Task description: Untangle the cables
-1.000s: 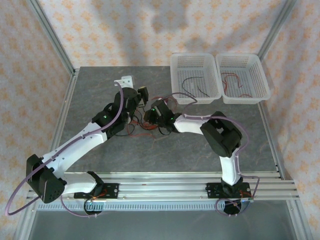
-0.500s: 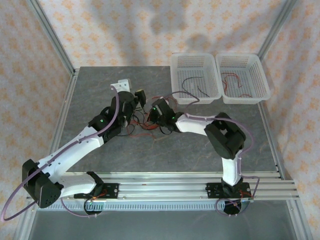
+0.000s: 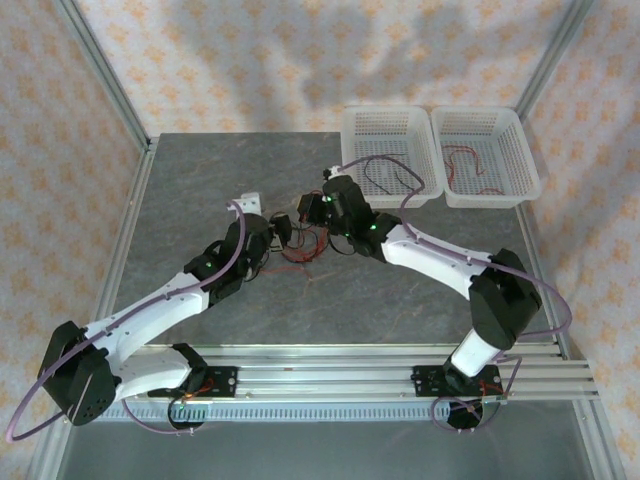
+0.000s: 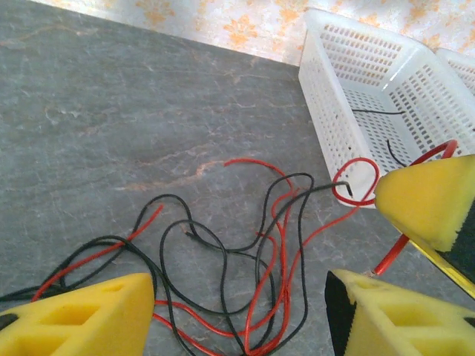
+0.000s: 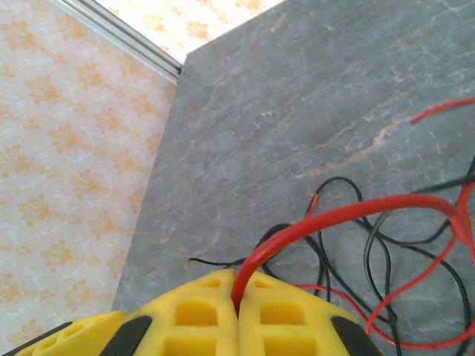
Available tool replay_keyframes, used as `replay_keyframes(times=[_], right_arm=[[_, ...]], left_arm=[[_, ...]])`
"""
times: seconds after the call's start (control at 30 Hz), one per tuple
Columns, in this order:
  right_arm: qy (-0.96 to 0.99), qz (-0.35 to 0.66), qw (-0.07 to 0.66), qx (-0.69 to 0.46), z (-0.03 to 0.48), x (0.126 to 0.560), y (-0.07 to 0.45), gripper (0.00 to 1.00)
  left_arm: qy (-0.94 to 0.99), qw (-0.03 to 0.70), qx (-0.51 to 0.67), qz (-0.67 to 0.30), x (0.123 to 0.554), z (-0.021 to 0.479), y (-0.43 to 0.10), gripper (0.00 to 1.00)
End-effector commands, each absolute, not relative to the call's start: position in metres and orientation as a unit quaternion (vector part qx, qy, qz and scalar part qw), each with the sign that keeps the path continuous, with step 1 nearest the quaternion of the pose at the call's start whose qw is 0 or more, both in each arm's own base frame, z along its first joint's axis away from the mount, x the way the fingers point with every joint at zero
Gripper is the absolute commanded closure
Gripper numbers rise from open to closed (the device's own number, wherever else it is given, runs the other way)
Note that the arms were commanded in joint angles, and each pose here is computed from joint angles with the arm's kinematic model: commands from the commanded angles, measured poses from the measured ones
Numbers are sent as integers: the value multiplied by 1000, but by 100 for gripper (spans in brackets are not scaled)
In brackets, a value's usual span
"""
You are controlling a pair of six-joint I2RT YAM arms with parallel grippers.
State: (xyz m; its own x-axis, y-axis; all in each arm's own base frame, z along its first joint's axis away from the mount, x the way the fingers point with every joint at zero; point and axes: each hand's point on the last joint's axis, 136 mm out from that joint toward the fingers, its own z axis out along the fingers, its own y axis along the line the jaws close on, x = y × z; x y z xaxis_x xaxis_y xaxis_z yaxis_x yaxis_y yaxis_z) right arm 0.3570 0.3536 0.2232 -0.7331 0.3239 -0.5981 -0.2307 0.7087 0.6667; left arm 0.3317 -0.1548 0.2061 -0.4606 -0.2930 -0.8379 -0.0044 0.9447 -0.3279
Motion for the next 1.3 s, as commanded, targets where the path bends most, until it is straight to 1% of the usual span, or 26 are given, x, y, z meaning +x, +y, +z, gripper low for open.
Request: replay_keyframes(times=[0.0,0.1,0.2,0.47,0.7,0.77,0.93,1.03,1.2,1.27], right_arm=[[853,376,361,13,227,351,355,100],[854,374,361,14,226,349,352,100],[848,380,369,10,239,348,350,100],[807,425,410,9,311,332,335,100],[779,455,431,19,347,314,316,100],[775,458,436,20,354,310,312,100],[765,464,446,21,370,302,301,100],[759,458,462,24,382,299,292,100],[749,430,503,31,406,299,272,100],[737,422,527,33,428,294,258,100]], left_arm=[[824,525,-102,-184,332,213,-160,36],[829,517,-105,-186,329,203,-159,36],[834,509,-107,-184,328,189,-160,36],[824,514,-97,-217,334,160,-175,35],[809,530,-59,-248,358,156,-208,34],[811,530,-50,-243,369,152,-217,34],[828,527,-53,-184,401,129,-222,35],[842,512,-55,-160,411,111,-225,36],[868,473,-82,-126,410,71,-216,39],[875,461,-93,-117,405,58,-210,39]])
